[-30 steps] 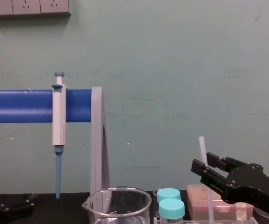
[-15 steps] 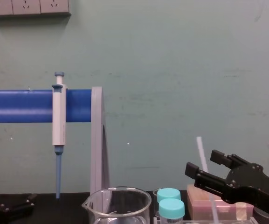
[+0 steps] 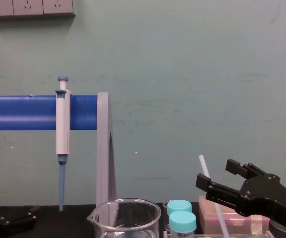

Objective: Pick up the stirring rod with one hand, then place it down.

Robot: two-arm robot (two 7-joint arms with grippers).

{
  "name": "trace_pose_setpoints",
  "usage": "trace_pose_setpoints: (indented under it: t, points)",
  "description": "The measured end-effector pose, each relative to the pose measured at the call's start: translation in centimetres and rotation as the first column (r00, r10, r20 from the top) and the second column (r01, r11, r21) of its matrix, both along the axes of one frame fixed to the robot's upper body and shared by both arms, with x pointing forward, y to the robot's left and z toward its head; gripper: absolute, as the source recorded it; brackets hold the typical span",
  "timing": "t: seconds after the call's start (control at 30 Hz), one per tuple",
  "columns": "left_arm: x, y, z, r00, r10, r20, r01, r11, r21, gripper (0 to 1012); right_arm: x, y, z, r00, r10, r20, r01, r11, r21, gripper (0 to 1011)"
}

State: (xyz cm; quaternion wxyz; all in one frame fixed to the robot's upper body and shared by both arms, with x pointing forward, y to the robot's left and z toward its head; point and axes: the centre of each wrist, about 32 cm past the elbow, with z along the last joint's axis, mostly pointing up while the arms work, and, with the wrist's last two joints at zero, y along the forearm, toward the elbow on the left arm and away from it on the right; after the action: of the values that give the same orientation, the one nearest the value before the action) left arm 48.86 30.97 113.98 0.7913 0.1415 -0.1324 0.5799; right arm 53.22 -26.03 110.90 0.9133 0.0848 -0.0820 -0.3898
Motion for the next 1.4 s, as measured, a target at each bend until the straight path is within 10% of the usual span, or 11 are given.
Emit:
trace_pose_setpoints:
  t: [0.3, 0.43, 0.57, 0.7, 1.4]
  points:
    - [0.0, 0.0, 0.0, 1.0, 0.0, 0.0, 0.0, 1.0, 0.0, 1000, -0.4, -0.6, 1.4, 0.992, -0.123, 0.002, 0.123, 0.992, 0.039, 1003]
    - [0.0, 0.0, 0.0, 1.0, 0.0, 0.0, 0.0, 1.0, 0.0, 1000, -1.4, -1.1, 1.9, 0.957, -0.289, -0.032, 0.291, 0.956, 0.043, 1003]
    - [0.0, 0.0, 0.0, 1.0, 0.0, 0.0, 0.0, 1.0, 0.0, 1000, -2.5, -1.4, 1.4, 0.888, -0.45, -0.089, 0.453, 0.891, 0.012, 1003]
    - [0.0, 0.0, 0.0, 1.0, 0.0, 0.0, 0.0, 1.0, 0.0, 1000, -3.1, -1.5, 0.6, 0.858, -0.495, -0.135, 0.497, 0.867, -0.018, 1003]
    - [0.0, 0.0, 0.0, 1.0, 0.0, 0.0, 0.0, 1.0, 0.0, 1000, -4.1, -1.4, -1.6, 0.836, -0.504, -0.219, 0.495, 0.863, -0.099, 1003]
